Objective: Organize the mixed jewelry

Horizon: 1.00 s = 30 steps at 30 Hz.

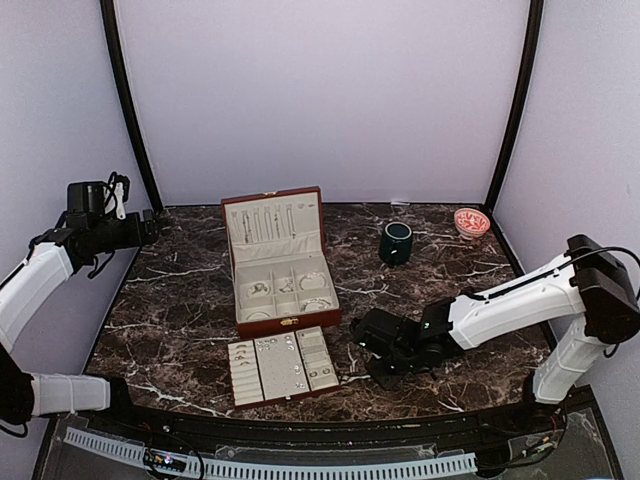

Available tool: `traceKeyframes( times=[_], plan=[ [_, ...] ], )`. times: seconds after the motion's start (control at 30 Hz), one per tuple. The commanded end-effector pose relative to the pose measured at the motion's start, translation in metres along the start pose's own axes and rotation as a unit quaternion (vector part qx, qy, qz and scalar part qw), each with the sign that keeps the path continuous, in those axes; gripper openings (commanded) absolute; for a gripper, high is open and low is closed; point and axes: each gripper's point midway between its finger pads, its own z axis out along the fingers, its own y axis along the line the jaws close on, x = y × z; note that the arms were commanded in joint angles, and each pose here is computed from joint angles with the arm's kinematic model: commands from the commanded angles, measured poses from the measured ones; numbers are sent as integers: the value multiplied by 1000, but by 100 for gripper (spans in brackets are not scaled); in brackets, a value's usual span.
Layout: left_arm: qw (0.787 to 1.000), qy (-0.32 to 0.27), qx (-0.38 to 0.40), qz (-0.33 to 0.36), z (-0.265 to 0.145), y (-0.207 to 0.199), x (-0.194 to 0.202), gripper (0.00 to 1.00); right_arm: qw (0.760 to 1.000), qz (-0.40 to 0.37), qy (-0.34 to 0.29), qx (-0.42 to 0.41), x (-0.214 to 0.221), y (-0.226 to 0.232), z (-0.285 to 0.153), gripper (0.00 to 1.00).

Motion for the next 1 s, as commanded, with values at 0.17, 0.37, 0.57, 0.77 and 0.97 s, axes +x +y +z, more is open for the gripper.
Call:
traceKeyframes(
  times=[0.17,0.37,0.57,0.77,0.97],
  plan=[
    [1000,-19,5,-2,-8,-2,-4,95,998,60,14,-4,-1,-7,-12,0],
    [1000,-19,6,-4,-9,-2,-4,95,986,107,-71,-104,-54,4,-52,0],
    [1000,-21,7,-4,-9,-3,-5,95,976,119,-110,-142,-75,1,-70,0],
    [1000,-19,9,-7,-8,-3,-3,95,967,116,-154,-166,-107,5,-95,0],
    [1000,-16,16,-9,-6,-5,-2,95,960,100,-199,-172,-155,9,-115,0]
  ],
)
